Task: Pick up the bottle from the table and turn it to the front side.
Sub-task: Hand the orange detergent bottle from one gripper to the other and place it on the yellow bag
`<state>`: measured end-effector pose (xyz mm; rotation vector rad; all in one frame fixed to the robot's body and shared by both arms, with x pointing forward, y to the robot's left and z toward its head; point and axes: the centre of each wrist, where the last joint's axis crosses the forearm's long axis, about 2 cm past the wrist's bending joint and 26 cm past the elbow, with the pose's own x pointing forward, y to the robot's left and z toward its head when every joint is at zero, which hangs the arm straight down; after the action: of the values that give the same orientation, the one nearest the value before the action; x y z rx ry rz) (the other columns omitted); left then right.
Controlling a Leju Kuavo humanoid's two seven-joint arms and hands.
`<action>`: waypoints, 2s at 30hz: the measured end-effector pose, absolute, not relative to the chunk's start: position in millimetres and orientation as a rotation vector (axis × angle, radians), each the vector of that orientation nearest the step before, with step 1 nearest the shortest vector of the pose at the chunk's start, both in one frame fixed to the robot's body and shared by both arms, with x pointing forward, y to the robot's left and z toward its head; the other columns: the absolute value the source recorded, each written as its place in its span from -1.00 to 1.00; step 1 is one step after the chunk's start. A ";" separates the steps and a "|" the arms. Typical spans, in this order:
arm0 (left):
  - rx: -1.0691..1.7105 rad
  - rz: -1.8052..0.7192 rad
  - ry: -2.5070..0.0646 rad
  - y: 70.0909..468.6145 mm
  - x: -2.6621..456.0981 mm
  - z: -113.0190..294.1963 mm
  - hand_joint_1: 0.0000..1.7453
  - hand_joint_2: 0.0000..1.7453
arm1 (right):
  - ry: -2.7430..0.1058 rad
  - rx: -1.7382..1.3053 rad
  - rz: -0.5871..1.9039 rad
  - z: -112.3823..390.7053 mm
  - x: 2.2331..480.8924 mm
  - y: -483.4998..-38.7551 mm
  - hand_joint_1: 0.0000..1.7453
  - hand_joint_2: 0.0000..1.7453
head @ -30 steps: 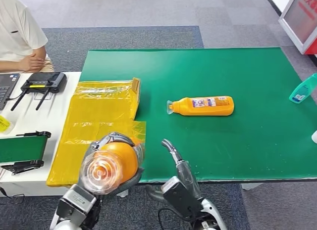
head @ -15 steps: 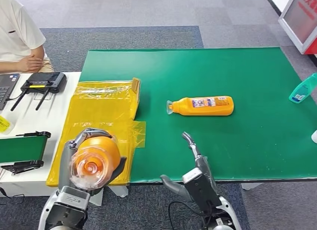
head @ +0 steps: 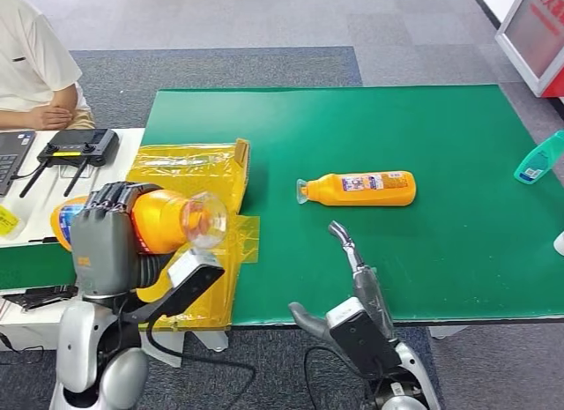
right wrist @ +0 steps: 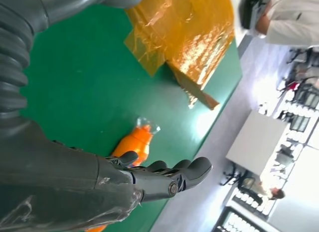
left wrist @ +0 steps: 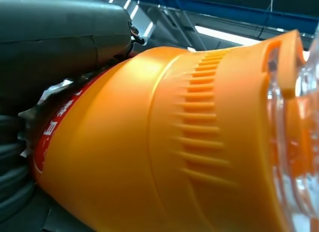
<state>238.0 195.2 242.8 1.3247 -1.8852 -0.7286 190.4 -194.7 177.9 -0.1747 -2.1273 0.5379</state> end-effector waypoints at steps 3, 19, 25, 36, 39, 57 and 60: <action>1.381 -0.835 -1.793 196.0 265.0 227.4 1.00 1.00 | -2.173 -0.130 0.543 183.0 200.2 -190.3 -1.00 1.00; 1.394 -1.287 -1.542 207.3 323.3 165.1 1.00 1.00 | -2.213 -0.061 0.602 183.6 215.7 -180.6 -1.00 1.00; 1.320 -1.354 -1.460 212.3 337.4 144.3 1.00 1.00 | -2.218 -0.057 0.613 184.1 216.5 -181.2 -1.00 1.00; 1.122 -1.244 -1.426 204.6 341.1 112.1 1.00 1.00 | -2.206 -0.054 0.608 180.8 214.6 -184.3 -1.00 1.00; 1.077 -1.227 -1.438 194.7 340.2 109.5 1.00 1.00 | -2.204 -0.052 0.606 180.0 214.8 -184.8 -1.00 1.00; 1.014 -1.228 -1.433 169.0 341.9 102.8 0.50 1.00 | -2.191 -0.045 0.602 174.9 217.6 -187.0 -1.00 1.00; 1.010 -1.227 -1.423 168.3 342.7 102.2 -1.00 1.00 | -2.190 -0.043 0.599 174.4 217.8 -187.5 -1.00 1.00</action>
<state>342.7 168.3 102.2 1.0098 -1.4230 -1.2266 217.8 -187.5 174.4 -0.0427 -2.1900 0.5989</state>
